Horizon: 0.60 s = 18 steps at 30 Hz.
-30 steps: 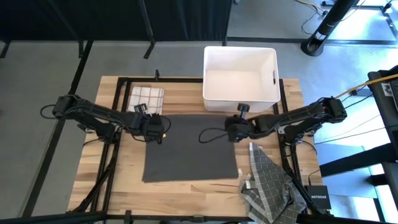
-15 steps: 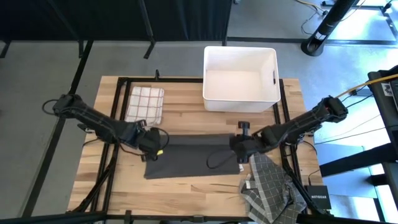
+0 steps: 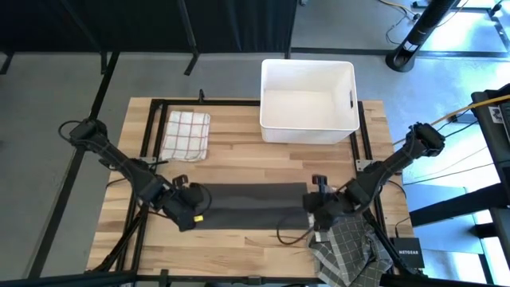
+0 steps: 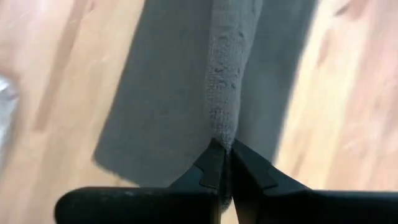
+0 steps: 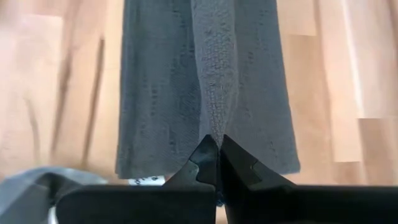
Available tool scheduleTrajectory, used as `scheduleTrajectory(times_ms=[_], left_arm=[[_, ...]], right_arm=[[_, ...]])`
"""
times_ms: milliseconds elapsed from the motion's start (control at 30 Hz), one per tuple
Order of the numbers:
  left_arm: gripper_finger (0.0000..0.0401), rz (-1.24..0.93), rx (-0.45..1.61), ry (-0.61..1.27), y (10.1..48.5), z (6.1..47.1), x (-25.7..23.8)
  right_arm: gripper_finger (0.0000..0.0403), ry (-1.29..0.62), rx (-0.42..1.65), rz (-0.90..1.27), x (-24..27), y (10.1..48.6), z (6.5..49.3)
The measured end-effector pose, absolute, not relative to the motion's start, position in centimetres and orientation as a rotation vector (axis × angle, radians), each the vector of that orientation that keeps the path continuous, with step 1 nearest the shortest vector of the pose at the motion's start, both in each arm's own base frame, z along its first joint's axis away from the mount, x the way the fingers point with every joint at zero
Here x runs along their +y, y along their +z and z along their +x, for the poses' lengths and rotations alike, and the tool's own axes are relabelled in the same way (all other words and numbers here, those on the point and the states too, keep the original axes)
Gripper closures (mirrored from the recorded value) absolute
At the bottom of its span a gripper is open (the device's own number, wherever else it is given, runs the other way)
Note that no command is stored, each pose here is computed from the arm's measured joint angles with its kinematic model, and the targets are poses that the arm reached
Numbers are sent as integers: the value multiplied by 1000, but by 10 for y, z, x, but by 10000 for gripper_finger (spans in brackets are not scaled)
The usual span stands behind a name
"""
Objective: Fold towel
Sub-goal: Fold the grey towel and put beside the white towel
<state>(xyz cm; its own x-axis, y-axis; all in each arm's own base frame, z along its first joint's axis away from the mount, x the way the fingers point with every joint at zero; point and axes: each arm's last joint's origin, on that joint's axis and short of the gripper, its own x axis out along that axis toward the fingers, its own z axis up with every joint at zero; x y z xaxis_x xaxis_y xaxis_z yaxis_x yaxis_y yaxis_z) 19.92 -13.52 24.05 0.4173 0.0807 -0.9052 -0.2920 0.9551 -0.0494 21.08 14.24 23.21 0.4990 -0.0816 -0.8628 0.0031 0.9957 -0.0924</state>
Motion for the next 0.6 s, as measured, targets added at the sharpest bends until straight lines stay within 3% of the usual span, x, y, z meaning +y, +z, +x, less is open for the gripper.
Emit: scheduleTrajectory(times_ms=[600], left_arm=[[388,-281,1085,151,210,191,-164]], right_arm=[[394,72,1197,129,179,196,221]])
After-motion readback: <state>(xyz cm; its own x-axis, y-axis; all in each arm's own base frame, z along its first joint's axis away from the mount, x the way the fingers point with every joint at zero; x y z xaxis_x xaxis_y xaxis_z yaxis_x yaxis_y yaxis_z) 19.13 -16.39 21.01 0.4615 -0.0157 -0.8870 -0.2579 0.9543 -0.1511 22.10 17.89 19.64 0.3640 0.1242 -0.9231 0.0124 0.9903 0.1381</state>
